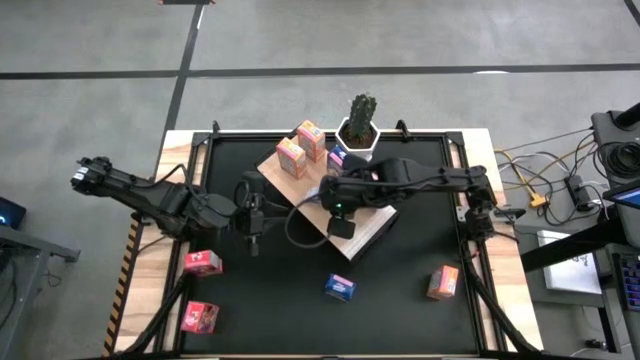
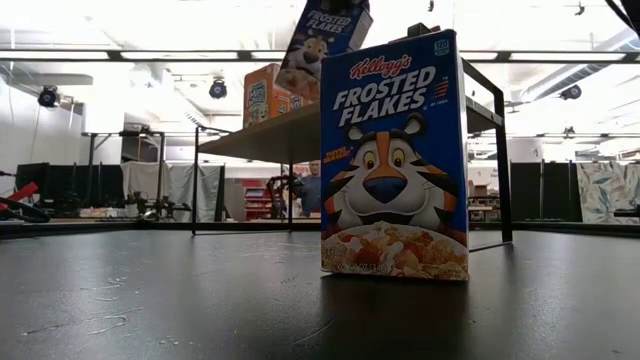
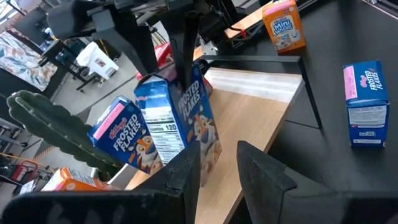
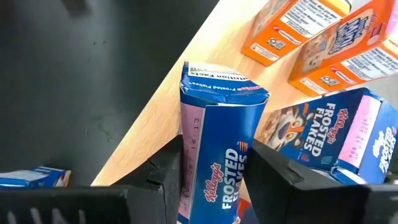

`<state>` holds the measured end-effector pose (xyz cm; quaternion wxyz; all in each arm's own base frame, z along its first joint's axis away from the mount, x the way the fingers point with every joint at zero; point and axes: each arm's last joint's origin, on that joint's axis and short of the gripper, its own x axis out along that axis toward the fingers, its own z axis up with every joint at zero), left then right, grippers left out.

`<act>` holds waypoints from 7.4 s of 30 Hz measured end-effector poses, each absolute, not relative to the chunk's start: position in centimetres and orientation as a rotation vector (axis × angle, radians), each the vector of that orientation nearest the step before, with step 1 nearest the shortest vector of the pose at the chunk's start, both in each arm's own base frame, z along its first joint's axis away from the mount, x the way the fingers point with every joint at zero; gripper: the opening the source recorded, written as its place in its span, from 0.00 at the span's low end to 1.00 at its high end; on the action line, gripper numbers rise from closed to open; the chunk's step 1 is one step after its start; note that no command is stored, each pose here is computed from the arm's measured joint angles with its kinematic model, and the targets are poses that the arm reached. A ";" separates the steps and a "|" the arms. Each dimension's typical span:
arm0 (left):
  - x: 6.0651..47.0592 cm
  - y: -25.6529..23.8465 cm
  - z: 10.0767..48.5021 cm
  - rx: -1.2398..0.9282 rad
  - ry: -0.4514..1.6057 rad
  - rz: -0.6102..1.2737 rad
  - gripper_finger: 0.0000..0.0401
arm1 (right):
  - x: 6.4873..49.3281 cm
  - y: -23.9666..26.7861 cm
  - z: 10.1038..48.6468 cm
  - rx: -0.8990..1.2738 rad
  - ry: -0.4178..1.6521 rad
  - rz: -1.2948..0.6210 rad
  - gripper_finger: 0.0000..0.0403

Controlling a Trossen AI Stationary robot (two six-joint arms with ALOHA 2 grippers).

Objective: Stack cereal on shelf
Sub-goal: Put the right blue cereal box on the shelf aligned with the other blue cereal box, then put the blue cereal box on the shelf aligned with the other blue cereal boxes

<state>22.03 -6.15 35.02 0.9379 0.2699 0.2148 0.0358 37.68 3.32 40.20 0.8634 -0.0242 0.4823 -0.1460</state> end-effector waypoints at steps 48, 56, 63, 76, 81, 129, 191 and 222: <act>22.5 -6.3 32.9 0.505 0.462 0.080 0.22 | 34.0 5.5 40.4 -0.162 1.210 0.020 0.02; 22.5 -6.3 32.9 0.505 0.463 0.080 0.22 | 33.8 5.2 38.6 -0.213 1.274 -0.096 0.02; 22.5 -6.3 32.9 0.505 0.463 0.081 0.22 | 34.1 4.9 38.5 -0.321 1.253 -0.168 0.02; 22.5 -6.3 32.9 0.504 0.463 0.081 0.22 | 35.9 4.0 38.6 -0.386 1.122 -0.143 0.02; 22.5 -6.3 32.9 0.497 0.463 0.082 0.22 | 36.5 3.0 38.0 -0.406 1.111 -0.148 0.02; 22.5 -6.3 32.7 0.488 0.467 0.084 0.22 | 37.2 1.0 37.9 -0.478 1.089 -0.198 0.02; 22.8 -7.2 30.5 0.234 0.456 0.083 0.22 | 29.3 24.6 25.4 0.080 0.796 -0.170 0.07; 23.4 -8.7 30.0 0.247 0.440 0.037 0.22 | 28.7 23.1 19.0 0.105 0.635 -0.298 0.74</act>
